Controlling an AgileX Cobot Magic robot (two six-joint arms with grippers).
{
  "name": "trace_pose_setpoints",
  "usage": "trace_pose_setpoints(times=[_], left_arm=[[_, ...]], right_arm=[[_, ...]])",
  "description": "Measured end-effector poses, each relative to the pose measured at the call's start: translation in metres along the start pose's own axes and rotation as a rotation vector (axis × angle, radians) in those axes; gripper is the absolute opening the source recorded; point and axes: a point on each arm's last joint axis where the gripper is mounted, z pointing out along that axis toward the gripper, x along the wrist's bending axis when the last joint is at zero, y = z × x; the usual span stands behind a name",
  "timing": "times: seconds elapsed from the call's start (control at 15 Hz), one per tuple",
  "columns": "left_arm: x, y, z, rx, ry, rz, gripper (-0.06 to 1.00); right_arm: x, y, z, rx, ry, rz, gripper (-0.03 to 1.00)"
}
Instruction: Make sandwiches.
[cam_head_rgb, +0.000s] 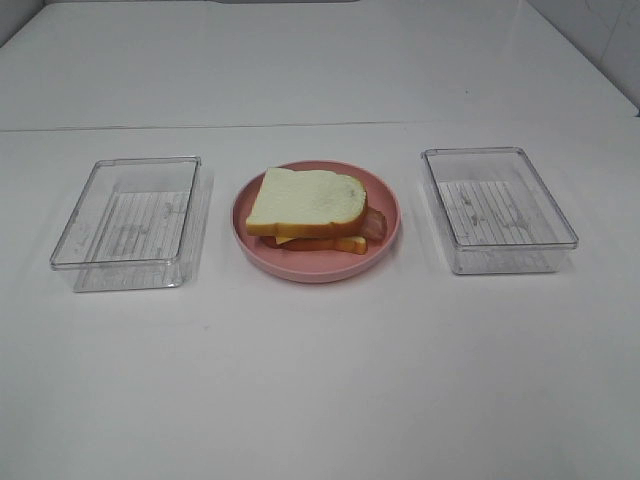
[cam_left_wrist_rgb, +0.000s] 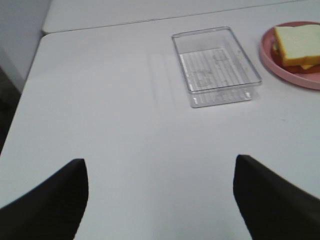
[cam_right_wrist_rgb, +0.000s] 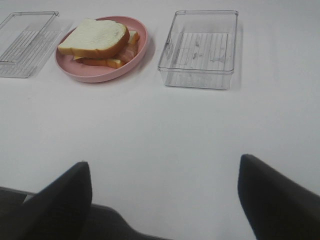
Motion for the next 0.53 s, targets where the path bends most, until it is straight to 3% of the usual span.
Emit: trace_pose_setpoints(times=[0.2,0.53], left_arm=[[-0.0008,-0.0004,-0.0008,0.003,0.115,-0.056,0.76],[-0.0009,-0.0004,-0.0008,0.003,0.118,-0.058,0.76]], right_arm=[[0.0013,0.0004,0.0008,-0.007,-0.097,0.067,0.75],[0.0026,0.0012,0.0020,-0.018,-0.237,0.158,0.75]])
